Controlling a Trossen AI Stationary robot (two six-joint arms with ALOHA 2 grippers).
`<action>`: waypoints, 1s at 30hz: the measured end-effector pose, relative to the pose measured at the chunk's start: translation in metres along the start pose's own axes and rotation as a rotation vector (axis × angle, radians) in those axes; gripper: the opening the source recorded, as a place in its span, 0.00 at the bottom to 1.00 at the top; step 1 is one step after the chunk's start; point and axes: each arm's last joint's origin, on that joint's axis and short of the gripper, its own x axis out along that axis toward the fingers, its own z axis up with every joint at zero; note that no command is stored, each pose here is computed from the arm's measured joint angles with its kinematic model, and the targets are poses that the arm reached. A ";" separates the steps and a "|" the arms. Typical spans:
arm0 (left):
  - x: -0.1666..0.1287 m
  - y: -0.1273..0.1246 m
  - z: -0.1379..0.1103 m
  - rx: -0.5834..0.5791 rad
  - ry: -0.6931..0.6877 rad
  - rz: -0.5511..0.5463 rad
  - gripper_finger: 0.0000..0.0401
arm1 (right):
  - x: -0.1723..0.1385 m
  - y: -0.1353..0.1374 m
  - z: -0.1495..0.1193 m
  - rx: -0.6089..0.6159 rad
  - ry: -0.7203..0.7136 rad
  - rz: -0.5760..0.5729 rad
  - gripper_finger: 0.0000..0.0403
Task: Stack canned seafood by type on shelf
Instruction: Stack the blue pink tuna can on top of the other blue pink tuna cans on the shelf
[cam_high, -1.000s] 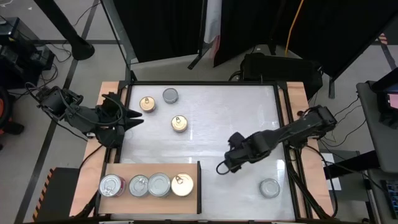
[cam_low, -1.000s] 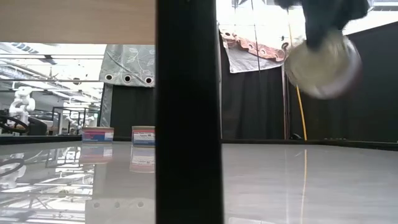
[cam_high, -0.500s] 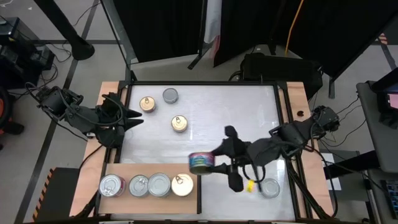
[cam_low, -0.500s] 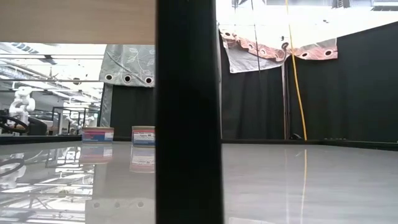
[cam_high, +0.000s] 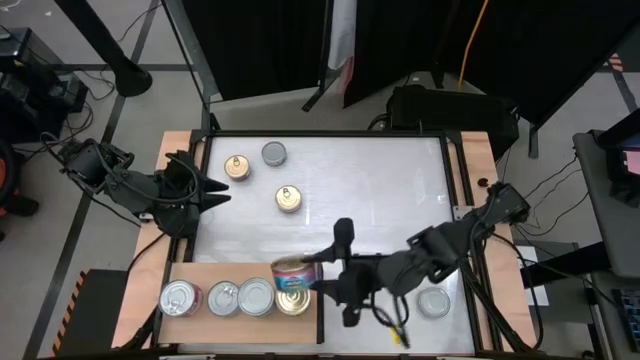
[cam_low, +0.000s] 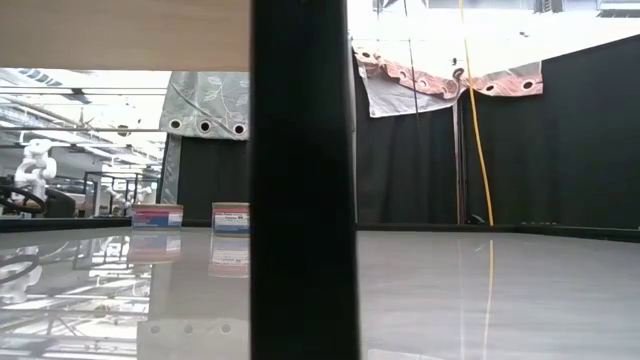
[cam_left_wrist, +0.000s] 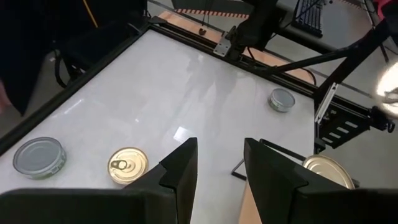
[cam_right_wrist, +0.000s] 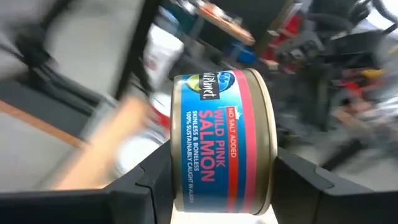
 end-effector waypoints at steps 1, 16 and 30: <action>0.000 0.000 0.000 0.000 0.001 -0.001 0.33 | 0.003 0.003 -0.002 -0.060 0.021 -0.035 0.48; 0.000 0.000 0.000 0.011 0.006 0.000 0.33 | 0.025 0.053 -0.021 -0.630 0.178 -0.117 0.48; 0.000 0.000 0.000 0.010 -0.001 0.006 0.33 | 0.041 0.082 -0.046 -0.754 0.227 0.075 0.48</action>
